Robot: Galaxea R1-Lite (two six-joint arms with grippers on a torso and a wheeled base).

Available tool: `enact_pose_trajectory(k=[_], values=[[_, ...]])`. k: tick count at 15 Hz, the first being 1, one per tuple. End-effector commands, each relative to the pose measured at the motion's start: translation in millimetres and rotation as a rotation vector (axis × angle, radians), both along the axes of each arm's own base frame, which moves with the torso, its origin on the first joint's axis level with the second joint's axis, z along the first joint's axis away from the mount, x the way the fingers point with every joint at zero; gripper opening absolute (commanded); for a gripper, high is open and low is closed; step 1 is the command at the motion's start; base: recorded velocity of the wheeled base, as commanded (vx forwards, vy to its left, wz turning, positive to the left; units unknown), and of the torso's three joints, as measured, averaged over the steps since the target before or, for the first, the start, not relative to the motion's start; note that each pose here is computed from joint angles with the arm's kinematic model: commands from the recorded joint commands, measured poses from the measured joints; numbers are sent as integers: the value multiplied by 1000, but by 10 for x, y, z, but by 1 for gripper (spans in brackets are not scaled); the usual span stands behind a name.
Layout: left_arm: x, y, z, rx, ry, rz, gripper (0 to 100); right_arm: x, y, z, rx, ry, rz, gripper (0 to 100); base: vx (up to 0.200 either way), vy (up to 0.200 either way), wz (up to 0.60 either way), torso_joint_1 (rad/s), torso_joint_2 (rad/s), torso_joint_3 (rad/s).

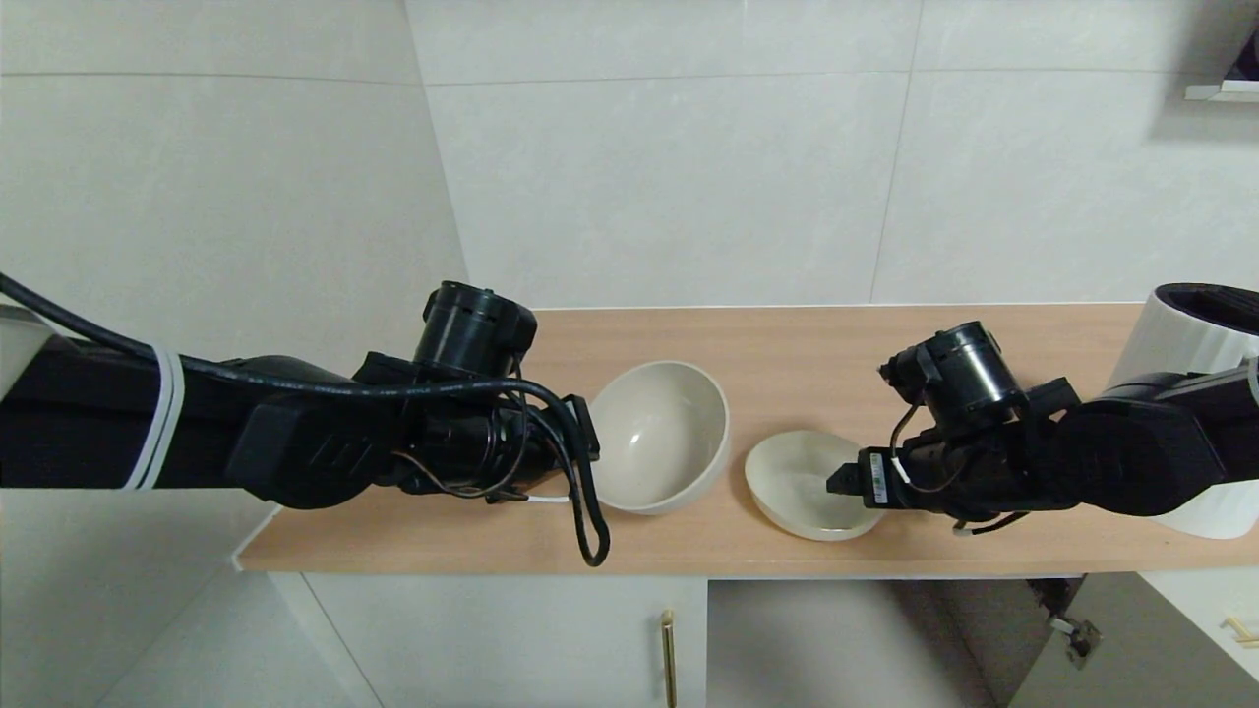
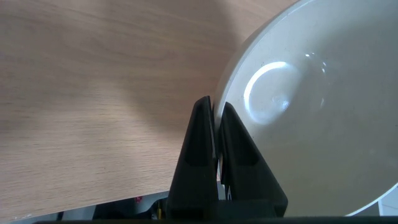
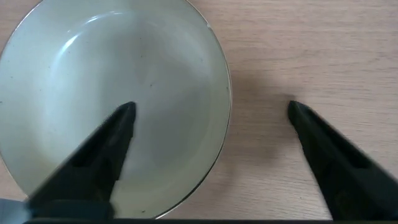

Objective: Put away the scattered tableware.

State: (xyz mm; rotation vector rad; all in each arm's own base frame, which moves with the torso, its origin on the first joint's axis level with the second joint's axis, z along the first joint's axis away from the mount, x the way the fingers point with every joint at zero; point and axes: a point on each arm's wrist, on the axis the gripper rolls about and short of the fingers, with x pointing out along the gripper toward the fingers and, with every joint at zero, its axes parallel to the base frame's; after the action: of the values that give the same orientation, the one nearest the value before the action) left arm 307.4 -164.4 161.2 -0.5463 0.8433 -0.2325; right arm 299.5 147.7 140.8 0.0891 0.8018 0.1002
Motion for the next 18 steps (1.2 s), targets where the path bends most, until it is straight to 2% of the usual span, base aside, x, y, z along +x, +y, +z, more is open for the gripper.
enact_pose_trajectory(k=[1,6,9,11,14,15,16,17,18], values=[[-2,7,11,-2,-3,2,0,5,5,-4,1,0,-1,0,0,0,0,0,0,0],[1,13,11,2,-6,9,0,2,3,6,4,-5,-1,0,0,0,0,0,0,0],[-33,37,95,-8,-26,11,0,-14,-4,38,9,-13,0,0,0,0,0,0,0,0],[-91,108,224,-24,-58,21,0,-82,-43,177,30,-44,5,0,0,0,0,0,0,0],[-368,296,449,-42,-111,29,0,-301,-183,485,65,-106,5,0,0,0,0,0,0,0],[-410,327,465,-37,-117,27,0,-337,-205,531,71,-111,7,0,0,0,0,0,0,0],[-612,472,528,10,-166,-7,0,-541,-302,737,113,-114,44,0,0,0,0,0,0,0],[-761,546,558,38,-191,-34,0,-681,-358,830,141,-94,81,0,0,0,0,0,0,0],[-840,583,573,48,-200,-45,0,-751,-387,863,153,-79,99,0,0,0,0,0,0,0]])
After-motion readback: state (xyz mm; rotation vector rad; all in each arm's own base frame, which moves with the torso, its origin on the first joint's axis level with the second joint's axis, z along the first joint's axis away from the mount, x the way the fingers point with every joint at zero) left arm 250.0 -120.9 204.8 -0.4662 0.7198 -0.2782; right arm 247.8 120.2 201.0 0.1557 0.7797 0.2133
